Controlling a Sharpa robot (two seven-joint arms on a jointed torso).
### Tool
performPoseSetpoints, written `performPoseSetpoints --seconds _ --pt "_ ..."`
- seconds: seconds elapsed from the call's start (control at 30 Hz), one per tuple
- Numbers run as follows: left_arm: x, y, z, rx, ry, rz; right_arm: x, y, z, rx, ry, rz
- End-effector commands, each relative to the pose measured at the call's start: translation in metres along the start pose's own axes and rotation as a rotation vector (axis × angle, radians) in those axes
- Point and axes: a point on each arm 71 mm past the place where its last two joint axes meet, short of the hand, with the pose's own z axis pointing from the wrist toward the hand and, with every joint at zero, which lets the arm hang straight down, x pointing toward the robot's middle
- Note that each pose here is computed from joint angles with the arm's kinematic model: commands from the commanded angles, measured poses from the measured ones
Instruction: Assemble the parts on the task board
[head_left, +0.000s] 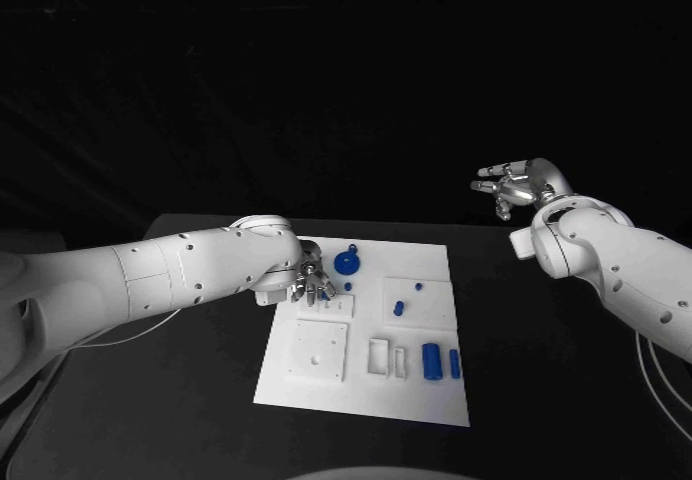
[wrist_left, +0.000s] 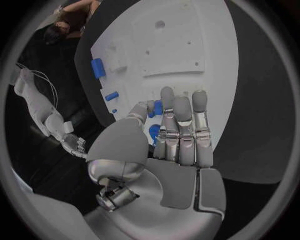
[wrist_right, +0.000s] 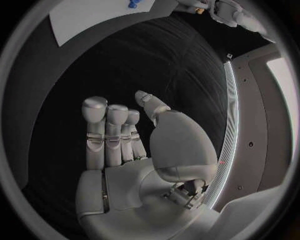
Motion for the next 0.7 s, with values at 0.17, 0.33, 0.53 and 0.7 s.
performPoseSetpoints --seconds 0.17,0.33,0.53,0.7 --pt "0.0012 -0.0030 0.0007 0.001 0.003 0.046 0.002 0.000 0.000 -0.002 0.019 -0.003" --pt "0.0041 -0.0035 0.0015 0.006 -0.003 0.056 0.003 0.001 0.000 -0.002 0.020 -0.002" --pt "0.0094 -0.0035 0.0026 0.012 0.001 0.057 0.003 0.001 0.000 -0.002 0.021 -0.002" --pt "0.0123 -0.0035 0.0029 0.014 0.008 0.057 0.003 0.001 0.000 -0.002 0.022 -0.002"
